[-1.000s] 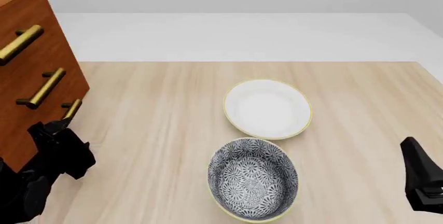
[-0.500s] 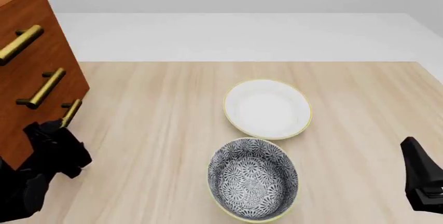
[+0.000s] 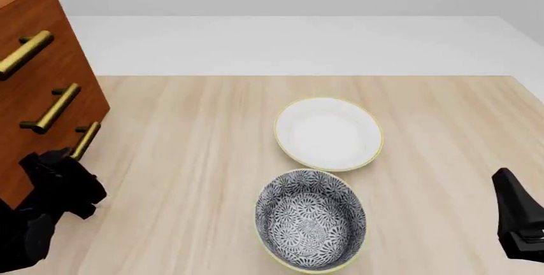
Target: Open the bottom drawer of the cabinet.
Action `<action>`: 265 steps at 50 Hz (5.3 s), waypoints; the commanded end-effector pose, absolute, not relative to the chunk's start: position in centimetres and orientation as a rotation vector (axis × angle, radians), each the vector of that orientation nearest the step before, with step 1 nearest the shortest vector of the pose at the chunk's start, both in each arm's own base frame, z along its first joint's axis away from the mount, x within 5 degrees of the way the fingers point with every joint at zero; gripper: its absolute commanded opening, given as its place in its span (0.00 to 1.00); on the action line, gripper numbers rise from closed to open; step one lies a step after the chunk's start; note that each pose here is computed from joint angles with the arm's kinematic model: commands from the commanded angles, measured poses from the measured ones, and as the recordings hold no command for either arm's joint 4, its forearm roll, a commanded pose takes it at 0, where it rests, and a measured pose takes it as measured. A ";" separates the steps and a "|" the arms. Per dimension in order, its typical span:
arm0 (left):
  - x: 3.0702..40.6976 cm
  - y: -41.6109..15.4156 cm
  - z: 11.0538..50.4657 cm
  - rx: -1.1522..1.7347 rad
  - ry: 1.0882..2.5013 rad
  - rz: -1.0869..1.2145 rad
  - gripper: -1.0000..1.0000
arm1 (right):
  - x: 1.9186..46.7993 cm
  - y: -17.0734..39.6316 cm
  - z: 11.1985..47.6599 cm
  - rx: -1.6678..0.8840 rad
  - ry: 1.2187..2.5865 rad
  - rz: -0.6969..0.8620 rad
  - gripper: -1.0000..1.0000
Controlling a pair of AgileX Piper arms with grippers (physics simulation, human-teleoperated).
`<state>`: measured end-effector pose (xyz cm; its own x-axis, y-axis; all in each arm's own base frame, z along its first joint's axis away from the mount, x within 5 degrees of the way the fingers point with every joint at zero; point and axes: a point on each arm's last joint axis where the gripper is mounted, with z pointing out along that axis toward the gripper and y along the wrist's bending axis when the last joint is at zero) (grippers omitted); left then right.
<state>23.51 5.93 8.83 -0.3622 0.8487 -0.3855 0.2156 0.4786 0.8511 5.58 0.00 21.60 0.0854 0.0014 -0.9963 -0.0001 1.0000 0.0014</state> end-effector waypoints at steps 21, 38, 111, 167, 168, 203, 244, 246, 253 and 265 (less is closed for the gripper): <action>24.4 4.5 8.3 1.050 1.776 0.927 0.00 | 5.6 0.0 21.6 0.001 1.485 0.001 1.00; 24.9 3.3 7.6 1.081 1.768 0.871 0.00 | 5.6 0.0 21.6 0.001 1.485 0.001 1.00; 25.8 -2.9 7.5 1.196 1.617 0.686 0.00 | 5.6 0.0 21.6 0.001 1.485 0.001 1.00; 25.5 -4.9 7.7 1.235 1.565 0.629 0.00 | 5.6 0.0 21.6 0.001 1.485 0.001 1.00; 25.5 -4.9 7.7 1.234 1.565 0.630 0.00 | 5.6 0.0 21.6 0.001 1.485 0.001 1.00; 17.6 -5.3 13.3 1.202 1.424 0.570 1.00 | 5.6 0.0 21.5 0.000 1.485 0.001 1.00; 9.7 -2.5 35.6 0.669 1.710 0.169 1.00 | 5.6 0.0 21.6 0.000 1.485 0.001 1.00; 10.2 -2.7 35.1 0.687 1.762 0.152 1.00 | 5.6 0.0 21.6 0.000 1.485 0.001 1.00; 10.5 -2.5 34.8 0.652 1.808 0.148 1.00 | 5.6 0.0 21.6 0.000 1.485 0.002 1.00; 12.1 -2.6 34.0 0.566 1.914 0.098 1.00 | 5.6 0.0 21.6 0.001 1.485 0.002 1.00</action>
